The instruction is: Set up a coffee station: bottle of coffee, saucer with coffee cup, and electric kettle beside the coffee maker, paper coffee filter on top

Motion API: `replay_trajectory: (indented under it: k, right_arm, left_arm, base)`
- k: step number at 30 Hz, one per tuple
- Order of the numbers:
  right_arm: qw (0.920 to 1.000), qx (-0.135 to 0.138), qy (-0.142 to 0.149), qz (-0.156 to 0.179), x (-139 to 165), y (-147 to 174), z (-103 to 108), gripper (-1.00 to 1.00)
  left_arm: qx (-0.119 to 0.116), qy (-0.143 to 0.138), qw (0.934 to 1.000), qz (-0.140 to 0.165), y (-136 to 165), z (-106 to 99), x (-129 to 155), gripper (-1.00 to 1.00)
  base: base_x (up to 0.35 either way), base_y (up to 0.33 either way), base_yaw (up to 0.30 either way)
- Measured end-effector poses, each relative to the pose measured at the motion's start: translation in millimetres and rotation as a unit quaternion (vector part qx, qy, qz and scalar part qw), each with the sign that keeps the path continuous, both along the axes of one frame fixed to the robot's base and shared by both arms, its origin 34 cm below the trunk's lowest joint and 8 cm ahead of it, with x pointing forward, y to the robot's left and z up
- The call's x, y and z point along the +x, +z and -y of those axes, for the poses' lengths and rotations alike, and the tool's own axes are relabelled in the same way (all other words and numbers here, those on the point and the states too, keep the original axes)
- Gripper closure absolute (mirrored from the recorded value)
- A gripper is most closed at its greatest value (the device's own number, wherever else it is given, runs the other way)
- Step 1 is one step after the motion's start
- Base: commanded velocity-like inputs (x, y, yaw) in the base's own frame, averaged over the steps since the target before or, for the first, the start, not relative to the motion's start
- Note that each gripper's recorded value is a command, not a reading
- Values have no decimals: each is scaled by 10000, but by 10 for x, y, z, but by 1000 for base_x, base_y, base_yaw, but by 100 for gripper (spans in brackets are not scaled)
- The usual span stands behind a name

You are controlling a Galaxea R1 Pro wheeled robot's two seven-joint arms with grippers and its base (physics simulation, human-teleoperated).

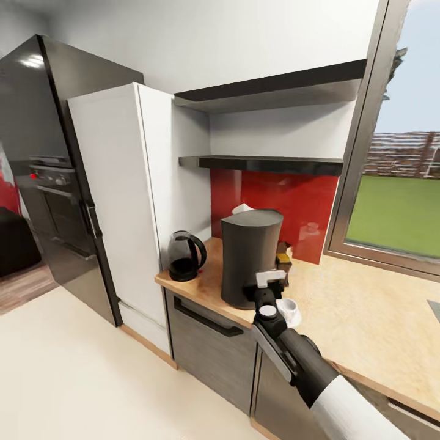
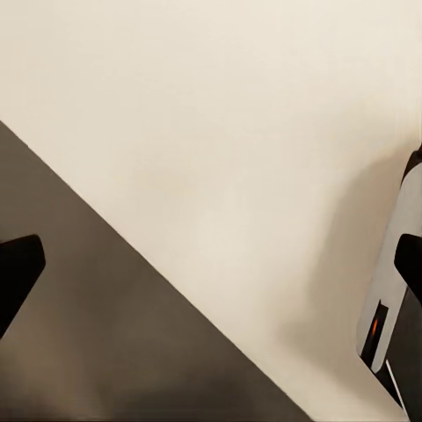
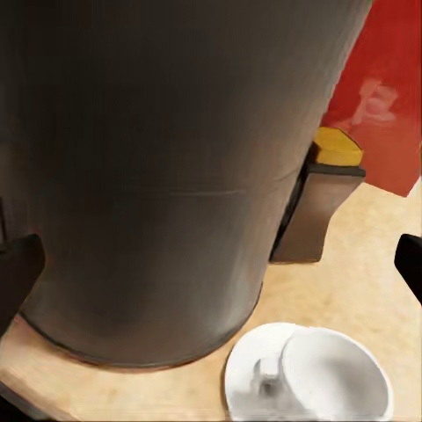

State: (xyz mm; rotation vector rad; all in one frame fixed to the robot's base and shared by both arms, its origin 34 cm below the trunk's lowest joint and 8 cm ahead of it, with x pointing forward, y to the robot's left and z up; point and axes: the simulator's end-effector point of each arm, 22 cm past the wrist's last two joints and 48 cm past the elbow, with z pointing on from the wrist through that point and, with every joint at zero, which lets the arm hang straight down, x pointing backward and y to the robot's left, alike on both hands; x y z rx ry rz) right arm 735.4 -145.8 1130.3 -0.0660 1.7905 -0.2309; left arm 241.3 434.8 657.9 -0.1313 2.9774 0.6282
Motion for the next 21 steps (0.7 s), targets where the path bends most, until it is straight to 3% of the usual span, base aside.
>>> replay_trajectory:
  k: [6,9,10,11,14,15,17,19,21]
  right_arm:
    - [9964,-192,674,-477,-481,-832,-629,-100]
    - [9921,-433,877,-783,-735,-1373,-741,-100]
    - [9899,-524,917,-950,-895,-1733,-709,-100]
    - [9861,-562,990,-1207,-1103,-2144,-673,-100]
    - [9764,-586,1211,-1690,-1441,-2699,-703,-100]
    - [9674,-625,1324,-2068,-1684,-3038,-694,-100]
    - [9592,-674,1402,-2363,-1900,-3281,-690,-100]
    - [9428,-791,1445,-2897,-2314,-3686,-610,-100]
    - [9369,-825,1431,-3082,-2485,-3821,-560,-100]
  left_arm:
    - [-6,4,10000,0,-2,8,-1,-100]
    - [-3,10,10000,-5,-2,2,-6,-100]
    - [-3,11,10000,-5,-2,0,-8,-100]
    - [-2,12,10000,-7,-2,0,-9,-100]
    - [-2,12,10000,-3,-2,0,-7,-100]
    - [-4,13,10000,-4,-3,2,-9,-100]
    - [-9,18,10000,-3,-5,7,-11,-100]
    - [-19,29,10000,-5,-9,19,-15,-100]
    - [-21,31,10000,-10,-11,22,-19,-100]
  base:
    - [0,0,280]
    - [0,0,280]
    - [0,0,280]
    - [0,0,280]
    - [0,0,280]
    - [0,0,280]
    - [0,0,280]
    - [0,0,270]
    - [0,0,253]
